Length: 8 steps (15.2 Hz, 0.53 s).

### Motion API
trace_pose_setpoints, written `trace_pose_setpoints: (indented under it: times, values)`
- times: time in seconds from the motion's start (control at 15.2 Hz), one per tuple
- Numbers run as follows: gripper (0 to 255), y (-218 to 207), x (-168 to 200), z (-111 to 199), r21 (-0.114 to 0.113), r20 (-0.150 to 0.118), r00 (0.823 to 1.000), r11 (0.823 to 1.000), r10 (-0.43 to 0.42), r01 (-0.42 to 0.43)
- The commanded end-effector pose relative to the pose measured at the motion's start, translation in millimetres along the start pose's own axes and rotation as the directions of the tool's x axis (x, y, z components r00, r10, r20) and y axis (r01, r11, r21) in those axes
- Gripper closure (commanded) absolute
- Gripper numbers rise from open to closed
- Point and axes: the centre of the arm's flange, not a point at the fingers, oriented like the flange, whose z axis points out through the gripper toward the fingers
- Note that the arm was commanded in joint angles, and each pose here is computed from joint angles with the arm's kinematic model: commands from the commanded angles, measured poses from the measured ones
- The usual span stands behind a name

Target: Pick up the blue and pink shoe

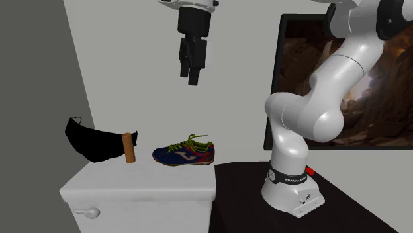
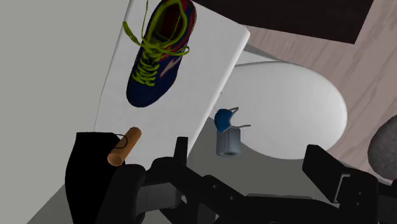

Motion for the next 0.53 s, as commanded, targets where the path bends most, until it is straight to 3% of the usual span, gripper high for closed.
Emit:
trace_pose_setpoints:
  times: [0.0,0.46]
  values:
    - [0,0.0,0.0,0.0,0.000,0.000,1.000,1.000,0.000,0.000]
    - [0,52.9,11.6,80.1,0.029,0.081,0.991,0.993,0.111,-0.113]
